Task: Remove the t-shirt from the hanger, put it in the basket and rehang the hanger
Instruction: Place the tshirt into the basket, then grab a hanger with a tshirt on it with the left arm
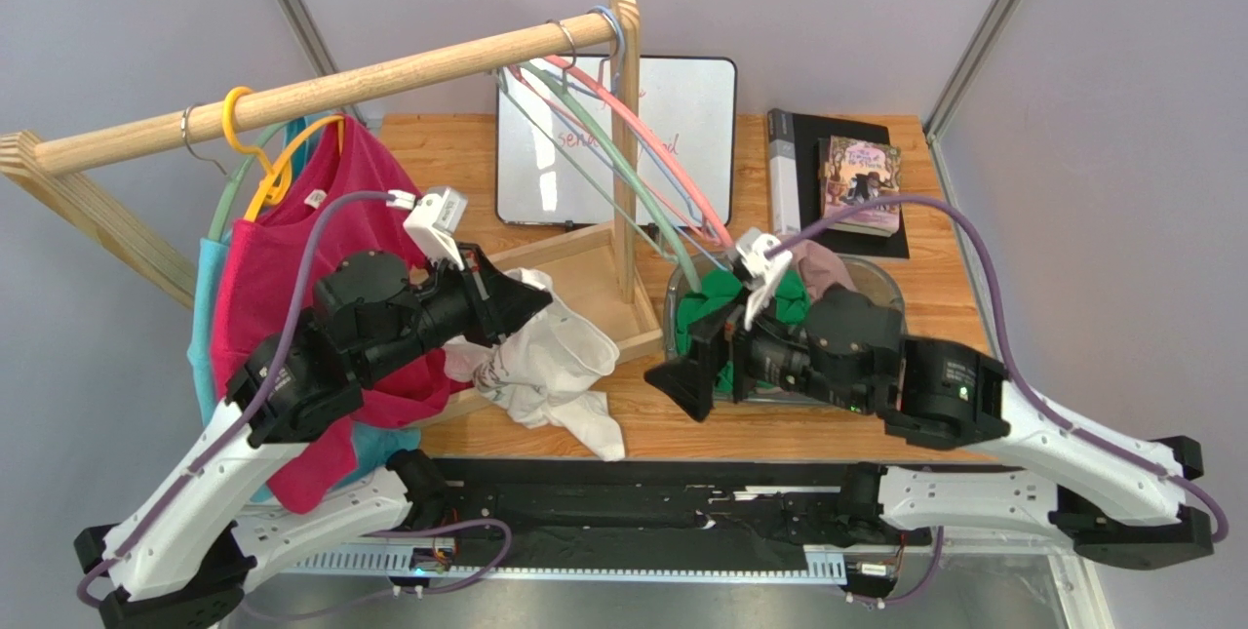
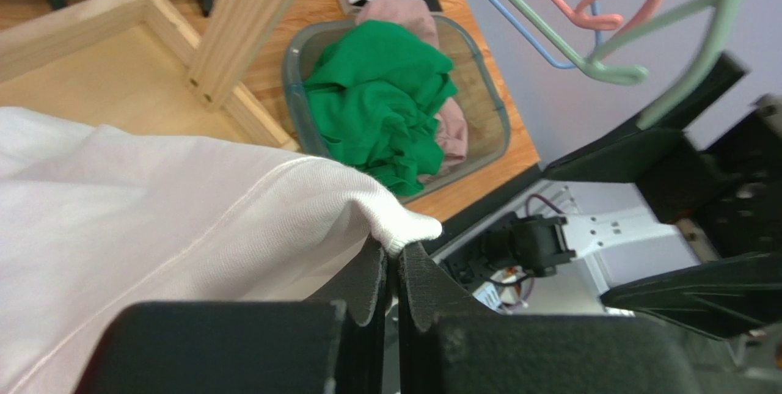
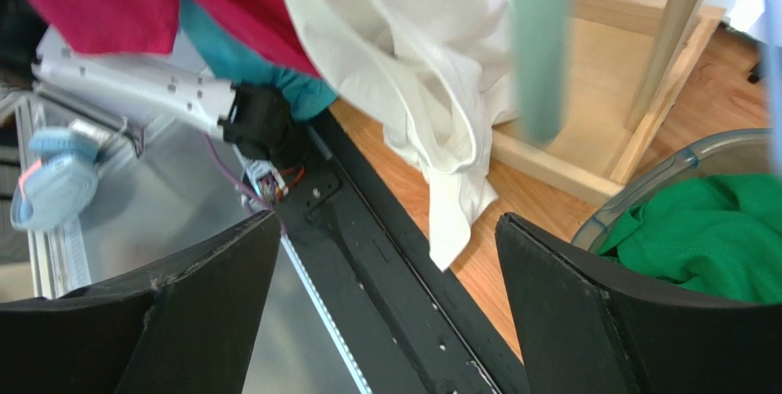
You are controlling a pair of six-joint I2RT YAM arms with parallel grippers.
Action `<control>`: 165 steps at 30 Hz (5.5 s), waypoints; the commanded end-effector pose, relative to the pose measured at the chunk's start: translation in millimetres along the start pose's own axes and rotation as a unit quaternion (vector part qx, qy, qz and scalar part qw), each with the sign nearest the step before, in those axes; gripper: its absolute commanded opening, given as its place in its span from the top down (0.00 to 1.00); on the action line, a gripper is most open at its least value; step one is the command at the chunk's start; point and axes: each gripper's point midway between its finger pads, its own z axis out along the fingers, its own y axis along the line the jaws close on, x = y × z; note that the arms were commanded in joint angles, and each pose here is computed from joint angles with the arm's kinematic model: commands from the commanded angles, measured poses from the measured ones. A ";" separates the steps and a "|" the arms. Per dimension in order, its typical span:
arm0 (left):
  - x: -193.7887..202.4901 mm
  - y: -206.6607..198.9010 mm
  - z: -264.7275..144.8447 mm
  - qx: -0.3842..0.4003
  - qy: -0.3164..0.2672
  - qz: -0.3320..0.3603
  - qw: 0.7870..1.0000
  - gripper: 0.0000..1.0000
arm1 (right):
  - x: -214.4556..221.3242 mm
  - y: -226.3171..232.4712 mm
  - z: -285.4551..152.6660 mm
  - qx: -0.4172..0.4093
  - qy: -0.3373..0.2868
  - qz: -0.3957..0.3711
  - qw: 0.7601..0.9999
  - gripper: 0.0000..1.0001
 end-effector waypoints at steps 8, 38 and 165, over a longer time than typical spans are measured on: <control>14.5 -82.1 8.2 0.210 0.063 -0.096 0.971 1.00 | 44.9 12.3 26.9 -0.130 -0.149 -0.089 0.976 0.03; 30.6 -79.7 28.6 0.203 0.102 -0.081 0.971 0.57 | 32.3 -94.3 34.9 0.201 -0.241 0.011 0.949 1.00; -157.2 32.5 -196.1 -0.173 -0.261 0.131 0.941 0.52 | 104.8 -110.6 -47.3 0.130 -0.007 0.108 0.986 0.03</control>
